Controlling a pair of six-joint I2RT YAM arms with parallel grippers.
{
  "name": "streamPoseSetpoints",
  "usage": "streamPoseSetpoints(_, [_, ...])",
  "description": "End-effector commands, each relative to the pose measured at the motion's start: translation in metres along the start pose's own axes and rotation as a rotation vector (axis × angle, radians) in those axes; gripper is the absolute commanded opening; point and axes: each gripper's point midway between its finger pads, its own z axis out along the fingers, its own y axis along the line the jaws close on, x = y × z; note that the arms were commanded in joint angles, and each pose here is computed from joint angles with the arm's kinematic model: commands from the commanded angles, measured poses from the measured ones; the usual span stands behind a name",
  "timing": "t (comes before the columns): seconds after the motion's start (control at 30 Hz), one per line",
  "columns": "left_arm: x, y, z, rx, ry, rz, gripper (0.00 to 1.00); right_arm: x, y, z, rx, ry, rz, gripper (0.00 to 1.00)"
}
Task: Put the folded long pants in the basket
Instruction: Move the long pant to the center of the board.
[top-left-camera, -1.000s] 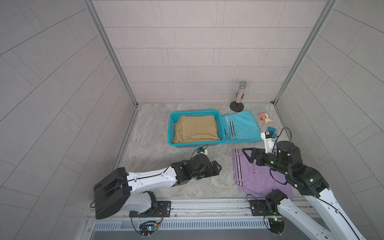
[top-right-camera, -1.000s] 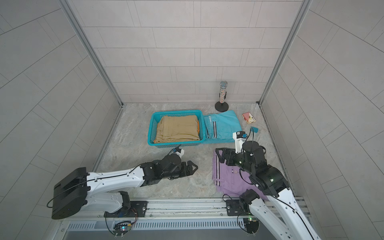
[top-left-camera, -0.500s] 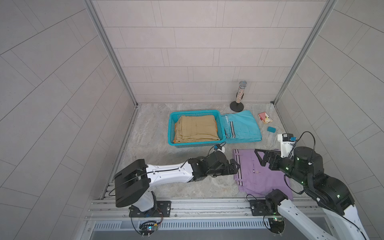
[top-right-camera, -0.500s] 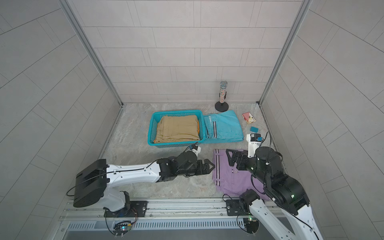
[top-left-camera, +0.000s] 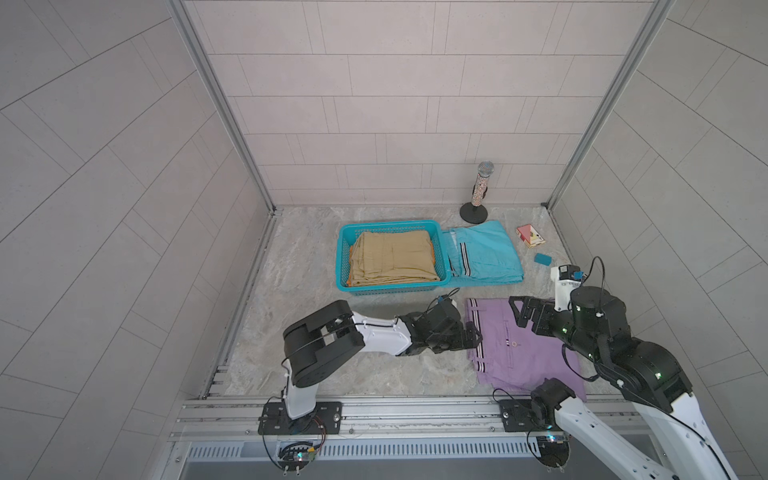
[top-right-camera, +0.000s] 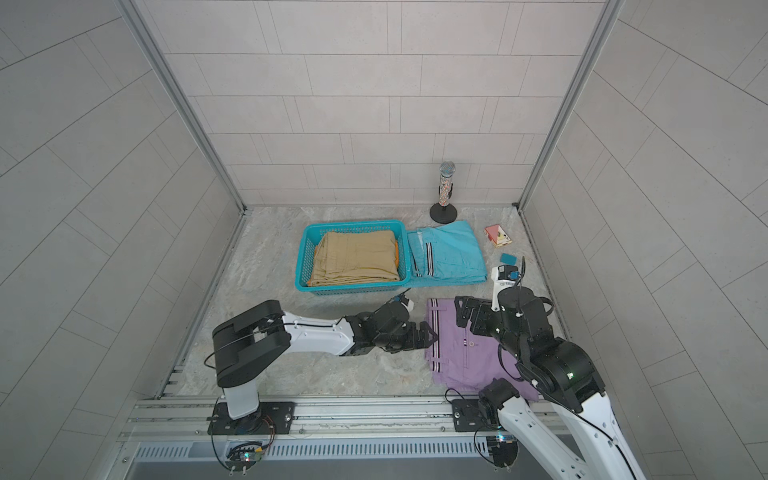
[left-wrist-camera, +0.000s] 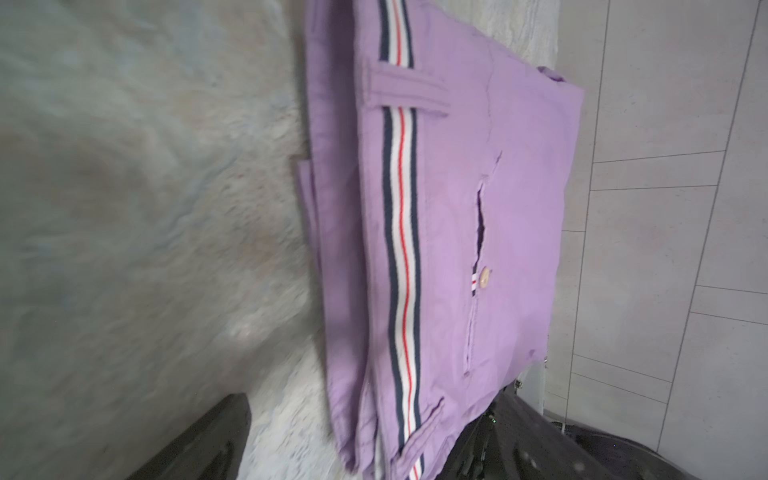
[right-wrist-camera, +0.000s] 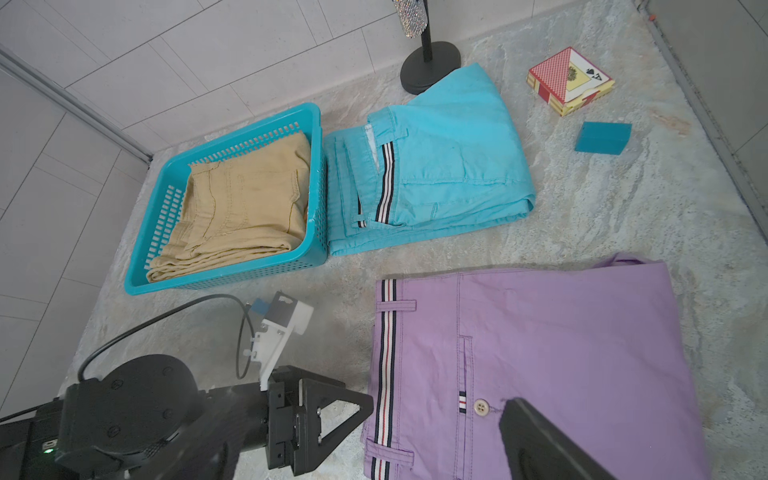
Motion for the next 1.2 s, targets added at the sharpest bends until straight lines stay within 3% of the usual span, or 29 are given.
streamPoseSetpoints(0.0, [0.019,0.022,0.024,-0.027,0.108,-0.039,1.00,-0.012,-0.001,-0.003,0.016,-0.045,0.009,1.00])
streamPoseSetpoints(0.1, [0.021,0.026,0.035,-0.032,0.124,-0.051,0.95,-0.018,0.004,-0.001,0.007,-0.048,-0.011,1.00])
streamPoseSetpoints(0.2, [0.023,0.038,0.044,-0.071,0.136,-0.061,0.82,-0.022,0.013,0.004,-0.022,-0.045,-0.021,1.00])
streamPoseSetpoints(0.27, [0.025,0.048,0.050,-0.095,0.143,-0.070,0.63,-0.020,0.018,0.010,-0.044,-0.024,-0.022,1.00])
streamPoseSetpoints(0.33, [0.027,0.059,0.058,-0.103,0.153,-0.091,0.34,-0.016,0.020,0.013,-0.059,-0.007,-0.023,1.00])
streamPoseSetpoints(0.43, [0.025,0.071,0.062,-0.099,0.152,-0.114,0.00,-0.010,0.014,0.011,-0.050,-0.017,-0.028,1.00])
streamPoseSetpoints(0.6, [0.003,0.092,0.029,-0.094,0.090,-0.165,0.00,-0.001,0.006,0.014,-0.032,-0.012,-0.035,1.00])
streamPoseSetpoints(0.77, [-0.024,0.101,-0.059,-0.082,-0.026,-0.207,0.00,0.010,0.006,0.031,-0.023,0.049,-0.035,1.00])
streamPoseSetpoints(0.93, [-0.034,0.123,-0.149,-0.240,-0.113,-0.159,0.00,0.028,0.008,0.051,-0.046,0.101,-0.018,1.00])
streamPoseSetpoints(1.17, [-0.019,0.146,-0.191,-0.279,-0.056,-0.179,0.00,0.072,0.006,0.101,-0.066,0.231,0.011,1.00])
